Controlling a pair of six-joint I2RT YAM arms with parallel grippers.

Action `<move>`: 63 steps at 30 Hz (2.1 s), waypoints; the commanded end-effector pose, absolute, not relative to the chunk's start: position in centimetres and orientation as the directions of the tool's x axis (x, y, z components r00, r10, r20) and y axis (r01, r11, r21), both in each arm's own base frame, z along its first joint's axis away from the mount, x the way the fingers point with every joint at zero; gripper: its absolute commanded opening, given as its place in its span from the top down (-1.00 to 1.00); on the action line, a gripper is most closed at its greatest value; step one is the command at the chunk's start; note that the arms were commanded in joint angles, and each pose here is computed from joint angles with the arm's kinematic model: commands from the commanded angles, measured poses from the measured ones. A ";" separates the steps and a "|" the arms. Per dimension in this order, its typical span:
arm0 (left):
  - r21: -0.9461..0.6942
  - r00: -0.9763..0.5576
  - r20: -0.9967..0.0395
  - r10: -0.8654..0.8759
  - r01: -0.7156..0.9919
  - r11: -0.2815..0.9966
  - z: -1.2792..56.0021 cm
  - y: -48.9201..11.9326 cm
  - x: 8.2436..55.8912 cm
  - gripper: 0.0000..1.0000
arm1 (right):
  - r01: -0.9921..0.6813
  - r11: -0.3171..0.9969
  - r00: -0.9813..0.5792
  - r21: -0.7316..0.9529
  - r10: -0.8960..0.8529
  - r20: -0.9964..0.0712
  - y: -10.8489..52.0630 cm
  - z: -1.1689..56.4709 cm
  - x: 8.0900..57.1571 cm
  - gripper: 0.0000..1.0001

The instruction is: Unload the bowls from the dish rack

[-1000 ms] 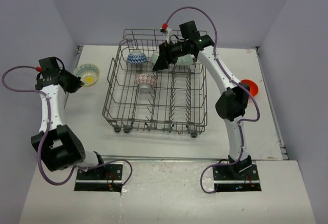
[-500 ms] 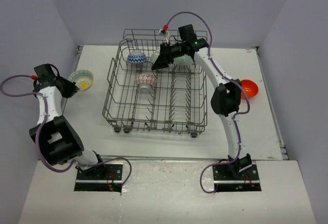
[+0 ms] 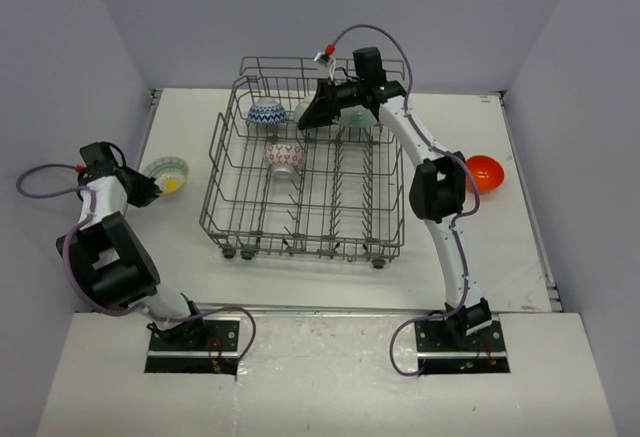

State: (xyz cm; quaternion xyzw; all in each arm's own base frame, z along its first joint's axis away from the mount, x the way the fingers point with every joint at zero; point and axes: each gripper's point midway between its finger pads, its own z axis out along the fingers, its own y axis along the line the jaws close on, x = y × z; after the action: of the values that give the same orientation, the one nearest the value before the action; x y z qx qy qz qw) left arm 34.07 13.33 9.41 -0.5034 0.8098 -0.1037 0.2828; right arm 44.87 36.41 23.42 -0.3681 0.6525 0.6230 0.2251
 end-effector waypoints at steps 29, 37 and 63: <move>-0.526 -0.345 -0.362 -0.866 -0.692 0.495 6.4 13.4 36.2 1.00 | -0.731 -0.069 -0.640 0.678 -0.276 -0.717 39.4 16.7 43.6 -0.42; -0.498 -0.330 -0.336 -0.882 -0.733 0.464 4.8 13.8 36.0 1.00 | -0.708 -0.064 -0.653 0.704 -0.322 -0.686 40.0 15.5 41.5 -0.29; -0.409 -0.351 -0.353 -0.867 -0.776 0.480 3.8 15.6 36.2 0.13 | -0.704 -0.095 -0.644 0.704 -0.334 -0.689 40.5 15.8 40.6 1.00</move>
State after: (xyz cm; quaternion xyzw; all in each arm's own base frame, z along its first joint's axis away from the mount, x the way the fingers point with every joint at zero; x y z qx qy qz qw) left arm 35.44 14.35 2.67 -0.5062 0.8206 -0.0965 0.2472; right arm 40.62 40.99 14.86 -0.4077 0.6373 0.6365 0.1503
